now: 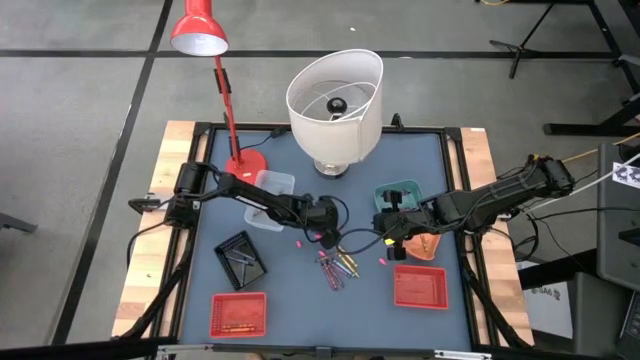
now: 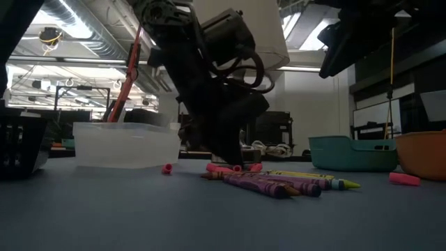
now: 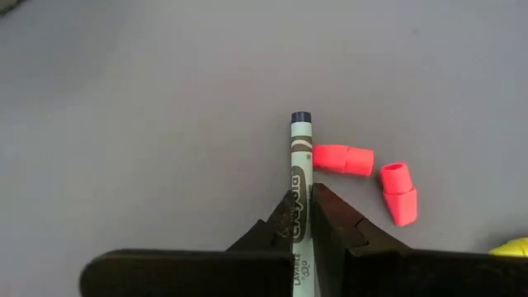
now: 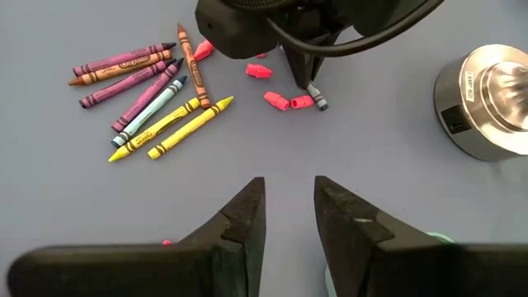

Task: Sort crayons
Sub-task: Put the blue crayon into the right red bin

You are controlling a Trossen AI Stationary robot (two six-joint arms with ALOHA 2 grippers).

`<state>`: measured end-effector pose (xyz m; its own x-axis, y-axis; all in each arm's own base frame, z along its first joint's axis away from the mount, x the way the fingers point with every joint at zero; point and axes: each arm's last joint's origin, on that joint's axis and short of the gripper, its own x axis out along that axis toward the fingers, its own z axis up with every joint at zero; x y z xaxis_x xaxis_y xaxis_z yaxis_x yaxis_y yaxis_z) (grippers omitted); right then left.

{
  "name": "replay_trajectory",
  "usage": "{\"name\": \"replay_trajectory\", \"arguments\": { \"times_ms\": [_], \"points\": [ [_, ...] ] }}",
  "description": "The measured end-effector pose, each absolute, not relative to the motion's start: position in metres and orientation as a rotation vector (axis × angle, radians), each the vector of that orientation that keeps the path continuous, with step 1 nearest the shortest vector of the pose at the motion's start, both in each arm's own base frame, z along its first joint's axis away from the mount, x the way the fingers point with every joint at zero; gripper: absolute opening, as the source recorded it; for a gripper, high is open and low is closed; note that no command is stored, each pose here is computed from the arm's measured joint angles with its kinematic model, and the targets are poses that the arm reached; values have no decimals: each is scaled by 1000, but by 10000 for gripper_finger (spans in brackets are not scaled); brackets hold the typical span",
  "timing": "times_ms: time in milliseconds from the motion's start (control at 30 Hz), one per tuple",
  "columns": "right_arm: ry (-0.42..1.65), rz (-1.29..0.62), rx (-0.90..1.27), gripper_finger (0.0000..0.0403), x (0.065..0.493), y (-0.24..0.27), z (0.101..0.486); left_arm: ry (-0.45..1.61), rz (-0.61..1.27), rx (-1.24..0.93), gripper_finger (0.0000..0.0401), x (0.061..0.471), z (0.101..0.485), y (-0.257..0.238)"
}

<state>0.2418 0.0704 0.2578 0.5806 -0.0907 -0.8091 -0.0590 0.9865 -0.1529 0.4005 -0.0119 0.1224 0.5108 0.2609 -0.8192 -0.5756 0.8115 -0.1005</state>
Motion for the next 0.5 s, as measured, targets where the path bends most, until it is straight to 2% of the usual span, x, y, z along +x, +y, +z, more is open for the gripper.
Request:
{"name": "replay_trajectory", "arguments": {
  "times_ms": [500],
  "points": [
    [951, -18, -170, 104, 242, 70, 258, 655, 288, -236, 5, 422, 141, -37]
  ]
}}
